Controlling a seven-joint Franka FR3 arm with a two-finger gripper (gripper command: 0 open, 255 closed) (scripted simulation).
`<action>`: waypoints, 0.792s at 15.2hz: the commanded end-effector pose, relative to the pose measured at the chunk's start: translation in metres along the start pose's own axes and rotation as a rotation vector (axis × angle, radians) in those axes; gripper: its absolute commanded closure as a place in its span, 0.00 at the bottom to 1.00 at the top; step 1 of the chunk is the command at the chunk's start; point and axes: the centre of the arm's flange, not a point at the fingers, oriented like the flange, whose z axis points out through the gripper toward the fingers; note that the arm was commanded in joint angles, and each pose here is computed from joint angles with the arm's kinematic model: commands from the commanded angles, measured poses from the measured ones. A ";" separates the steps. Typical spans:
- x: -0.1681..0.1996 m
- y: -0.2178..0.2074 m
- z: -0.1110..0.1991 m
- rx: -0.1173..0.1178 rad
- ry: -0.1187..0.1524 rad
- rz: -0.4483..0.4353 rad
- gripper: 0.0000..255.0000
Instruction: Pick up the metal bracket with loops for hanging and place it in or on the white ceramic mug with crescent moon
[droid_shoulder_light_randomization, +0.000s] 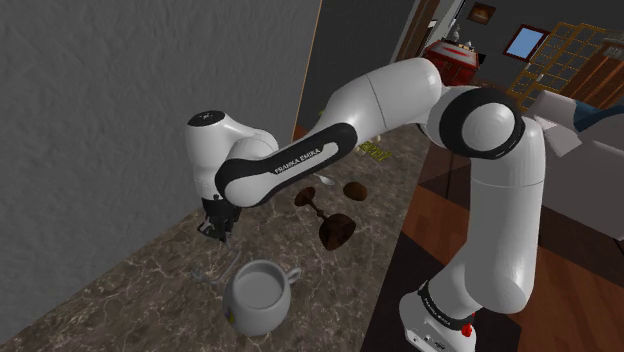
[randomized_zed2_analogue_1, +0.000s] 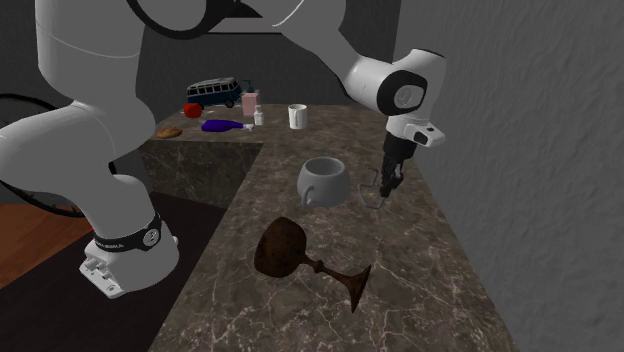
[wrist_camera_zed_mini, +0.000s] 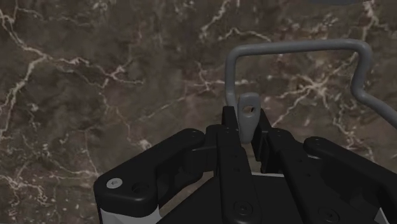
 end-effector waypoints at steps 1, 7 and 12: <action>-0.001 0.000 -0.009 0.000 0.000 0.000 1.00; -0.005 0.001 -0.041 0.000 0.000 0.000 1.00; -0.009 0.001 -0.067 0.000 0.000 0.000 1.00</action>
